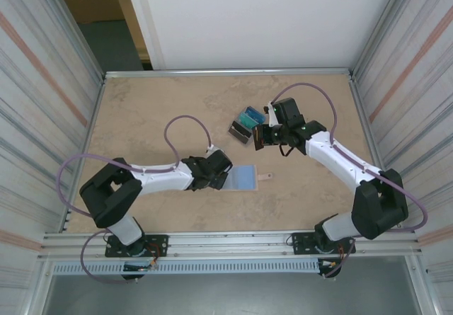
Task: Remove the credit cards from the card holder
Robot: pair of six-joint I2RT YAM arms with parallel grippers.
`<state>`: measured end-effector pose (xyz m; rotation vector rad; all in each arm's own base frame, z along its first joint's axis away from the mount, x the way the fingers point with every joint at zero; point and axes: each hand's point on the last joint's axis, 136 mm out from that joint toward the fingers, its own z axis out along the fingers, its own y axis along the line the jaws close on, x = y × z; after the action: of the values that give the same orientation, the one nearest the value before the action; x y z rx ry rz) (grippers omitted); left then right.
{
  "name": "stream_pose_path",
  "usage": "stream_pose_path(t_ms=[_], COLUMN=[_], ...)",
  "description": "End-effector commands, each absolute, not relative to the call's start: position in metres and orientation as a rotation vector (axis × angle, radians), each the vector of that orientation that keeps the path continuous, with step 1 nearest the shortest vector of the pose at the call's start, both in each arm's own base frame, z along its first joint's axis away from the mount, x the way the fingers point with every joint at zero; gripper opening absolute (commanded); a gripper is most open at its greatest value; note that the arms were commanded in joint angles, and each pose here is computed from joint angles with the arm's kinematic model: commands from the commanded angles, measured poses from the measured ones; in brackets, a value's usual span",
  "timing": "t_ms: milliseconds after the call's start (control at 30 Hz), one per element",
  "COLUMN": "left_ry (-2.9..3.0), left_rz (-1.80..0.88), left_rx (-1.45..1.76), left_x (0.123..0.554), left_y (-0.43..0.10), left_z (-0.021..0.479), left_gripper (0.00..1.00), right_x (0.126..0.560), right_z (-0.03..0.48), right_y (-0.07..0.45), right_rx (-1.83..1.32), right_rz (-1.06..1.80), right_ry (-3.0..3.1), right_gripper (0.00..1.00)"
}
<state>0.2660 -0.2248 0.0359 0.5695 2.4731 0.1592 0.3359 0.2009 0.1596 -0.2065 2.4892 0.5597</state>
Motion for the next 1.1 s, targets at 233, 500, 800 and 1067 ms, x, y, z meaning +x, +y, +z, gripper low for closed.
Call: stream_pose_path(t_ms=[233,500,800,1067], left_ry=[2.475,2.443,2.427,2.412], left_rz=[0.199,0.138,0.13,0.077], left_rx=[0.541,0.506,0.458,0.393], left_x=[0.262,0.263,0.261,0.259], left_y=[-0.205,-0.209,-0.201,-0.193], left_z=[0.043,0.063,0.075,0.086], left_gripper=[0.99,0.99,0.99,0.99], right_x=[0.356,0.371,0.384,0.397], right_z=[0.172,0.179,0.18,0.171], right_y=[0.207,0.21,0.211,0.213], right_rx=[-0.335,-0.465,-0.581,-0.631], right_rz=[0.552,0.491,0.421,0.392], right_ry=[2.448,2.409,2.384,2.399], right_gripper=[0.0,0.0,0.0,0.0])
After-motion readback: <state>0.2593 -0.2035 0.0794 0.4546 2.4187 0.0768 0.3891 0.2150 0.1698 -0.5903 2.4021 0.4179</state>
